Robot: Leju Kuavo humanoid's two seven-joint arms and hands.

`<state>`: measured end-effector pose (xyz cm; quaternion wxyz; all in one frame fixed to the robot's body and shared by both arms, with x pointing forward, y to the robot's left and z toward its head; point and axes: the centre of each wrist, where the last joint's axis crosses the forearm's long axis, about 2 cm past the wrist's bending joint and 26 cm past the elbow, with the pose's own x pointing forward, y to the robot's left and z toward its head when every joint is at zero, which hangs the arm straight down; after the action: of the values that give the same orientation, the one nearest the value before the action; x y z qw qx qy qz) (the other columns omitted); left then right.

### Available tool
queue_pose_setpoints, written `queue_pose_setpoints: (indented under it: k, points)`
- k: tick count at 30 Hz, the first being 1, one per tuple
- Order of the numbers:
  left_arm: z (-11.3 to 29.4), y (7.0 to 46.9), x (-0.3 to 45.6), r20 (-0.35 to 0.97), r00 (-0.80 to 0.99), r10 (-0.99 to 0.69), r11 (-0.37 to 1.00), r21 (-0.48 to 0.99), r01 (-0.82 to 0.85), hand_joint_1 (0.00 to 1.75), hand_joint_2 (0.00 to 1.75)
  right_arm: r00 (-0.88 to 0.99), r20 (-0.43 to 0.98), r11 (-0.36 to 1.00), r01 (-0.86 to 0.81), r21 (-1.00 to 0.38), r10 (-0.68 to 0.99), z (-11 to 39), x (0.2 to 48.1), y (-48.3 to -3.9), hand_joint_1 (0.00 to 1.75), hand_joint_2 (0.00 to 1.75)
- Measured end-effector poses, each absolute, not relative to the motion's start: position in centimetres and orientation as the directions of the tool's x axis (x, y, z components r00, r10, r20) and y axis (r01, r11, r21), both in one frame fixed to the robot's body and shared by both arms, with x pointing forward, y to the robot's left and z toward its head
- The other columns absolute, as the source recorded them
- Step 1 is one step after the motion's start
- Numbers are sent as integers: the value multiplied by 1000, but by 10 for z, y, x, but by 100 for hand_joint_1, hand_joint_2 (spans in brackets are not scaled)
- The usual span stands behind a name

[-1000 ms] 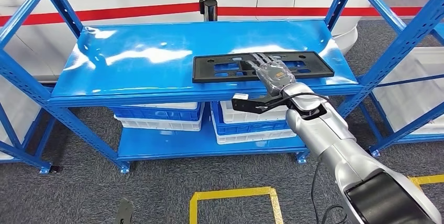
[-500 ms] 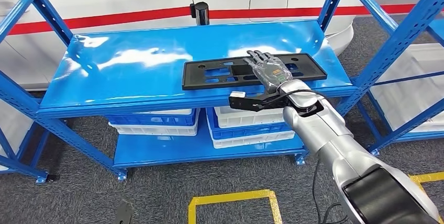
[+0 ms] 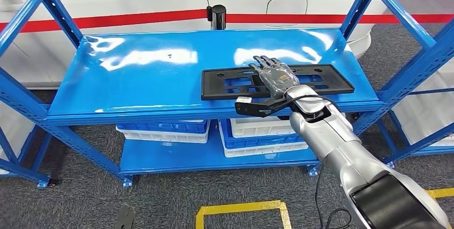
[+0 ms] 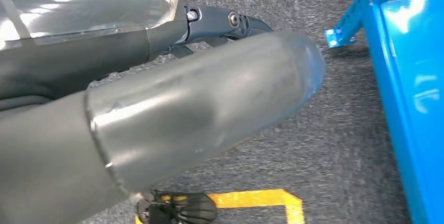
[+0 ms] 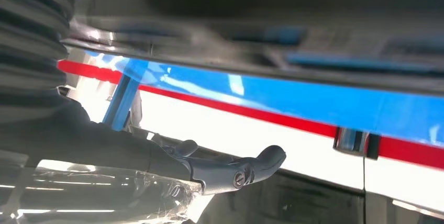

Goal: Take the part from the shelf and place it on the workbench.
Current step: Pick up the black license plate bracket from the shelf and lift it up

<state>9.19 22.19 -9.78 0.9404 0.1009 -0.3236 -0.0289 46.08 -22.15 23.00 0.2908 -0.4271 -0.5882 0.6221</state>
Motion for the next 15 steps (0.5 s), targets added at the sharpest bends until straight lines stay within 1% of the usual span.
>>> queue_pose_setpoints:
  k: [1,2,7,11,15]
  points:
    - [-98,222,92,612,782,-118,978,209,-16,0,0,-469,-187,-134,143,-981,863,230,461,-222,162,175]
    - [-98,222,92,624,772,-118,976,214,-24,0,0,-474,-181,-128,143,-981,862,229,461,-222,174,175]
    - [-97,221,91,674,725,-141,961,269,-64,0,0,-486,-153,-97,138,-986,860,226,460,-228,175,175]
    - [-97,221,91,688,710,-148,958,279,-72,0,0,-488,-143,-86,139,-987,861,225,460,-232,168,175]
    - [-97,220,90,706,689,-164,951,299,-80,0,175,-496,-124,-58,146,-988,859,226,461,-238,175,175]
